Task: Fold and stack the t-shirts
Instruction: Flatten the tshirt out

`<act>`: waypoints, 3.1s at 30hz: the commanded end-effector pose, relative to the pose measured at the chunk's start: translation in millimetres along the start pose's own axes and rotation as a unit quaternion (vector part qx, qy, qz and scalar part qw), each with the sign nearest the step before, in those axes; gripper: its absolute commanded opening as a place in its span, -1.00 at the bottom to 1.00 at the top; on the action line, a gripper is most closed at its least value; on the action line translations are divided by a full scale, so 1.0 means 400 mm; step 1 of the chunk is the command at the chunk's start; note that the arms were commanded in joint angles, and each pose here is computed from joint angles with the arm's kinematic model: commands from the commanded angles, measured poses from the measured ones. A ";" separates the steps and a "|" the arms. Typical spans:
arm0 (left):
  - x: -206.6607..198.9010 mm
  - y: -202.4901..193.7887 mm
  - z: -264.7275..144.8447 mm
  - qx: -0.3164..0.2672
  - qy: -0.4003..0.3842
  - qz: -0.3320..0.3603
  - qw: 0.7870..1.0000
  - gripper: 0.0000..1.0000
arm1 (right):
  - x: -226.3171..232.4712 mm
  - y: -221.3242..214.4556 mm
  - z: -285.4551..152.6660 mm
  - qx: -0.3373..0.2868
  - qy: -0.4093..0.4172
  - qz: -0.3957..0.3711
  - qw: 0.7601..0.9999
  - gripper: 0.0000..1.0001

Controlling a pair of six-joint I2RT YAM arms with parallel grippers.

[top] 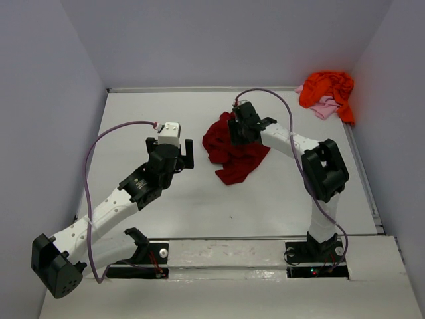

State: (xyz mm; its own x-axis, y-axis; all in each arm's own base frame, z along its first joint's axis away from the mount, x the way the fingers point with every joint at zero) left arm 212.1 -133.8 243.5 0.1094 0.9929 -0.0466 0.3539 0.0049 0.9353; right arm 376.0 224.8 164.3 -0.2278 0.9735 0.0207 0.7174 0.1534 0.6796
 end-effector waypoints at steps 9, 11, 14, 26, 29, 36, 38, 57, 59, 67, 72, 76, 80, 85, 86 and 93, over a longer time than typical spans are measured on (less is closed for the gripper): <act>-0.007 0.027 -0.003 -0.015 -0.006 -0.009 1.000 0.98 | -0.061 0.058 0.138 -0.033 -0.017 0.016 0.999 0.22; -0.006 0.026 -0.004 -0.015 -0.005 -0.009 1.000 0.98 | -0.056 0.063 0.145 -0.033 -0.011 0.013 0.999 0.22; -0.006 0.027 -0.003 -0.016 -0.005 -0.009 1.000 0.98 | -0.047 0.076 0.130 -0.038 0.009 0.016 0.999 0.22; -0.006 0.029 -0.004 -0.017 -0.003 -0.009 1.000 0.98 | -0.024 0.096 0.111 -0.038 0.055 0.009 0.998 0.20; -0.005 0.028 -0.004 -0.017 -0.003 -0.009 1.000 0.98 | -0.017 0.095 0.118 -0.034 0.068 0.005 0.997 0.18; -0.004 0.027 -0.004 -0.017 -0.002 -0.008 1.000 0.98 | -0.008 0.095 0.142 -0.030 0.079 0.002 0.996 0.16; -0.004 0.028 -0.004 -0.017 -0.001 -0.008 1.000 0.98 | -0.007 0.097 0.142 -0.031 0.080 0.002 0.996 0.16; -0.005 0.023 0.001 -0.013 0.002 -0.005 1.000 0.98 | -0.015 0.041 0.192 0.005 0.066 -0.008 0.998 -1.00; -0.005 0.022 0.002 -0.013 0.003 -0.005 1.000 0.98 | -0.014 0.061 0.166 -0.008 0.072 -0.009 0.997 -1.00; -0.003 0.024 0.002 -0.014 0.005 -0.005 1.000 0.98 | -0.022 0.221 -0.106 -0.126 0.098 0.008 0.987 -1.00; -0.002 0.025 0.001 -0.015 0.007 -0.007 1.000 0.98 | -0.018 0.317 -0.324 -0.197 0.146 0.020 0.969 -1.00; 0.001 0.025 -0.003 -0.017 0.008 -0.010 1.000 0.98 | -0.027 0.360 -0.453 -0.238 0.160 0.025 0.958 -1.00; 0.000 0.027 -0.002 -0.017 0.008 -0.010 1.000 0.98 | -0.045 0.391 -0.553 -0.273 0.148 0.029 0.950 -1.00; -0.001 0.025 -0.001 -0.018 0.007 -0.012 1.000 0.98 | -0.060 0.395 -0.629 -0.299 0.145 0.038 0.942 -1.00; -0.002 0.026 -0.001 -0.018 0.005 -0.013 1.000 0.98 | -0.062 0.394 -0.627 -0.298 0.142 0.039 0.943 -1.00; -0.003 0.033 -0.005 -0.025 -0.001 -0.020 0.999 0.98 | -0.055 0.376 -0.550 -0.268 0.132 0.047 0.953 -1.00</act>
State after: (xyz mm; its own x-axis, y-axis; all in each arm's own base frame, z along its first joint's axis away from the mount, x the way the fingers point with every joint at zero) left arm 213.0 -135.0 241.0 0.1089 0.9930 -0.0449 0.3623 0.0024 0.9321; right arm 339.5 184.4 428.0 -0.3873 0.8955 0.2191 0.3281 -0.0882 0.9405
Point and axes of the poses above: each gripper's point midway between its finger pads, its own z axis out along the fingers, its own x axis along the line the jaws close on, y = z × x, the point moved 8 cm from there along -z, back along the fingers
